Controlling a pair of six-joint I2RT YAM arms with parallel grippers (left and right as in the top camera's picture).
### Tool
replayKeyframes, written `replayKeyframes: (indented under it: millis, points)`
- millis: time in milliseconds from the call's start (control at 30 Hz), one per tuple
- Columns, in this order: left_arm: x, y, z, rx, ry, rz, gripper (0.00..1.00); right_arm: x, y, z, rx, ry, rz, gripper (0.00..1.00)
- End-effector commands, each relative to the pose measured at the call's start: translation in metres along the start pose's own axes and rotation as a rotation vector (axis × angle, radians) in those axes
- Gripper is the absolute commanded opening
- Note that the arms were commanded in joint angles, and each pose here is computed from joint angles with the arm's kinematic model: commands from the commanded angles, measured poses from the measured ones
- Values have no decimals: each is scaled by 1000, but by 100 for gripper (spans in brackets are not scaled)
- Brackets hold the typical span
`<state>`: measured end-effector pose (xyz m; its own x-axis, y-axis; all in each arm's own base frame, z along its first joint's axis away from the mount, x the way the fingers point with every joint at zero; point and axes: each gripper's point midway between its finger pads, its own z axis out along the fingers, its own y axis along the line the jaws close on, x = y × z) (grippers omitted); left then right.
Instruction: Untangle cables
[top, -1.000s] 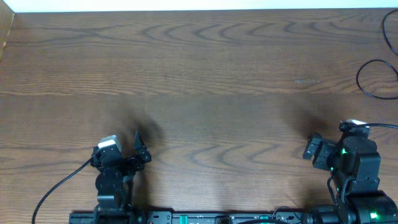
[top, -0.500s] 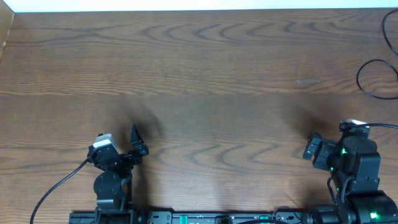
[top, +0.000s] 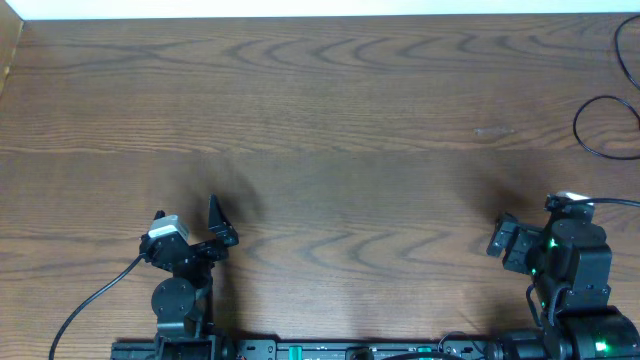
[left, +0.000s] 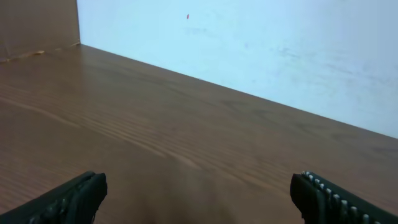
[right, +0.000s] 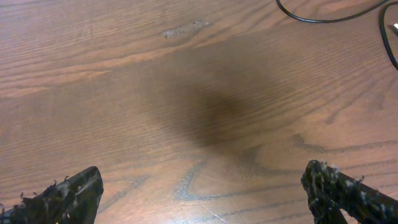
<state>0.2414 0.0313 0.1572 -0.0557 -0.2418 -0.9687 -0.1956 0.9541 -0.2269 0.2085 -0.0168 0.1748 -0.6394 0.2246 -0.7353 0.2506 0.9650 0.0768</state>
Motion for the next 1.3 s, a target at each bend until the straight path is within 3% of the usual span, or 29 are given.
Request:
replayKeyframes:
  millis: [0, 167, 433, 733, 1267]
  points:
    - [17, 7, 2, -17, 42, 7, 98, 0, -1, 0, 7, -4, 6, 99]
    - [15, 15, 2, -50, 36, 23, 98, 0, -1, 0, 8, -3, 6, 99]
    - [20, 3, 2, 30, 56, 255, 98, 0, -1, 0, 7, -3, 6, 99]
    - [22, -12, 1, 120, 60, 275, 98, 0, -1, 0, 7, -3, 6, 99]
    - [22, -10, 1, 100, 58, 279, 98, 0, -1, 0, 7, -4, 6, 99]
